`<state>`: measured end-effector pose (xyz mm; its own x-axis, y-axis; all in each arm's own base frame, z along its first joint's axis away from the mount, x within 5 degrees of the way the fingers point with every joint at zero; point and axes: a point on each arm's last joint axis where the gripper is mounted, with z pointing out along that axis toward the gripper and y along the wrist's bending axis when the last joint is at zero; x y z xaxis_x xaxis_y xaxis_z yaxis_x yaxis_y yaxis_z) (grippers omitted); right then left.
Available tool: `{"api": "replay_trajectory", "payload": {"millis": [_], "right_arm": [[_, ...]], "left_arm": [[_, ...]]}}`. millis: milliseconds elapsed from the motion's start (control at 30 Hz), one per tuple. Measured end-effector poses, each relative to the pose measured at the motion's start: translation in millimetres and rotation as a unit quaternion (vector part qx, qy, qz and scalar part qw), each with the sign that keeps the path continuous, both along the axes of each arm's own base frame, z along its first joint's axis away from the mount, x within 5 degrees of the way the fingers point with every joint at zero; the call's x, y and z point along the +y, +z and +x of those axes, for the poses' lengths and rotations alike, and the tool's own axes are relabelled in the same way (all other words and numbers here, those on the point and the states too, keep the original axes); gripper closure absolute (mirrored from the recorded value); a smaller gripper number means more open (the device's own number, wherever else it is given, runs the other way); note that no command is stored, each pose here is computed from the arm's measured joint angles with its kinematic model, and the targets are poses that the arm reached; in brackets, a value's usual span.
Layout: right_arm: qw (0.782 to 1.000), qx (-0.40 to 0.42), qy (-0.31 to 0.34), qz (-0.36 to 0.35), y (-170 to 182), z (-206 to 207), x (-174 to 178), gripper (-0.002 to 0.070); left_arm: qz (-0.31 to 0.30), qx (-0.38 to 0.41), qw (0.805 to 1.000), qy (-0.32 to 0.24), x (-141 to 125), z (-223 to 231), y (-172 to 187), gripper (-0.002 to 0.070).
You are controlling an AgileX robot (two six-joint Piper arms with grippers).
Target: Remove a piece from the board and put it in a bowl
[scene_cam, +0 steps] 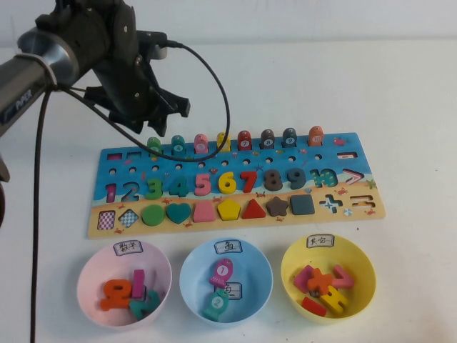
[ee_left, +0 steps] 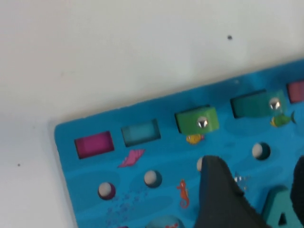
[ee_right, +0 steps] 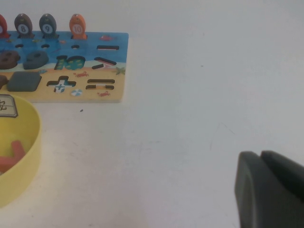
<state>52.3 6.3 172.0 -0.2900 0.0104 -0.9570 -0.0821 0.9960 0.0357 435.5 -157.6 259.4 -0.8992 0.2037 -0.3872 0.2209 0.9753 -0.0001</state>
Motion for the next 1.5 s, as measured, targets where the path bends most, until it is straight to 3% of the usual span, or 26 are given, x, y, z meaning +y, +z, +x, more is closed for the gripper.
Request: {"api": "replay_trajectory", "payload": {"millis": [467,1500], "right_arm": [[1.0,0.0,0.0,0.001,0.0,0.0,0.1,0.0694],[1.0,0.0,0.0,0.001,0.0,0.0,0.1,0.0694]], "left_arm": [[-0.009,0.002,0.999,0.036,-1.7,16.2,-32.4,0.0371],[-0.014,-0.026,0.998,0.055,2.3,25.9,-38.8,0.0371]]}}
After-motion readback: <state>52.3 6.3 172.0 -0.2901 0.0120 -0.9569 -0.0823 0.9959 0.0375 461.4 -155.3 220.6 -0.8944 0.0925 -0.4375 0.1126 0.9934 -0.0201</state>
